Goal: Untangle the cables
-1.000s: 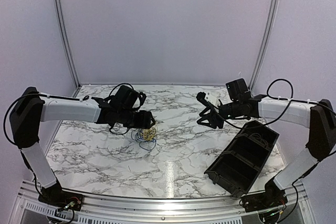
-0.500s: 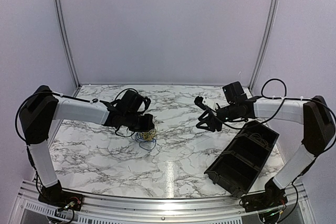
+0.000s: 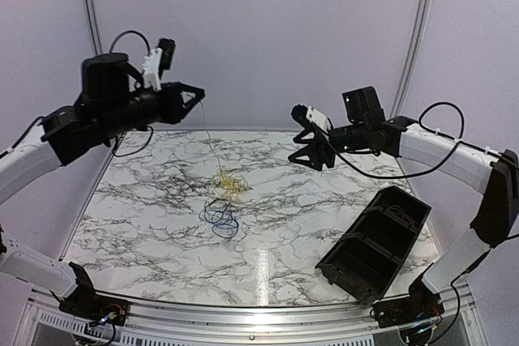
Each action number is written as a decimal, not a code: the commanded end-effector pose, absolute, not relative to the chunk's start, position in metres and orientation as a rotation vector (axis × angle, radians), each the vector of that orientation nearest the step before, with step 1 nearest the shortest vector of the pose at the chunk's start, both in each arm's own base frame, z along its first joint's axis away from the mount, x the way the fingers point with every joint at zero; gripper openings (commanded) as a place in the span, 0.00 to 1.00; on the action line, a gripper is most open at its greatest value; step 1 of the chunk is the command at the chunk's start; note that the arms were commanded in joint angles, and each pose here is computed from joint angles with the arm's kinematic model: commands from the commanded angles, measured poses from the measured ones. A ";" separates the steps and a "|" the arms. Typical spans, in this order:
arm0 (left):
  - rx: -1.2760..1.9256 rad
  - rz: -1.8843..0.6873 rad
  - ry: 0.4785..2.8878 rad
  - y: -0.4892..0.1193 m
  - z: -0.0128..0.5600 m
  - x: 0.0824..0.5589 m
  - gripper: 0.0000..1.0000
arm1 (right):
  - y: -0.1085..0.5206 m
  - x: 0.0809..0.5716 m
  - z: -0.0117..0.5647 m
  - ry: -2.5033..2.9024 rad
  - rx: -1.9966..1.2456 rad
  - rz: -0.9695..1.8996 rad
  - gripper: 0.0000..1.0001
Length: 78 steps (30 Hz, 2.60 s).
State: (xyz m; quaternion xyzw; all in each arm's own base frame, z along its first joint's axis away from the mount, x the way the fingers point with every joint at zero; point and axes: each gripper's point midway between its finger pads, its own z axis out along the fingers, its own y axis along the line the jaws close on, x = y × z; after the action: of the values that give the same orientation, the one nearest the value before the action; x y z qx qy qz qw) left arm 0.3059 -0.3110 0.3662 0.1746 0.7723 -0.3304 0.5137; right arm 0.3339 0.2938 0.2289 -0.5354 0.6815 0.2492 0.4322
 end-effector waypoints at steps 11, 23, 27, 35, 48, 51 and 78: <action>0.354 -0.789 1.835 -0.298 0.378 0.305 0.00 | 0.438 0.285 0.328 1.370 -1.454 0.893 0.79; 0.323 -0.830 1.798 -0.297 0.393 0.303 0.00 | 0.494 0.296 0.319 1.368 -1.407 1.075 0.72; 0.320 -0.833 1.798 -0.297 0.391 0.303 0.00 | 0.501 0.298 0.316 1.367 -1.404 1.122 0.31; 0.295 -0.650 1.847 -0.267 0.346 0.304 0.72 | 0.492 0.301 0.318 1.423 -1.363 1.092 0.00; 0.375 -0.560 2.076 -0.256 0.168 0.285 0.74 | 0.480 0.277 0.316 1.438 -1.415 1.214 0.00; 0.386 -0.497 2.096 -0.257 0.149 0.293 0.70 | 0.480 0.276 0.315 1.437 -1.421 1.221 0.00; 0.487 -0.492 1.982 -0.282 0.134 0.307 0.62 | 0.478 0.272 0.317 1.421 -1.441 1.213 0.00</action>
State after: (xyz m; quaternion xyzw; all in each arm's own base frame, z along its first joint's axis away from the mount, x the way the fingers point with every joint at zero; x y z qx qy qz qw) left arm 0.3124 -0.2729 0.1078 0.1906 0.8483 -0.1703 0.4638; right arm 0.2756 0.4840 0.2923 -0.5621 0.5721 0.4747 0.3626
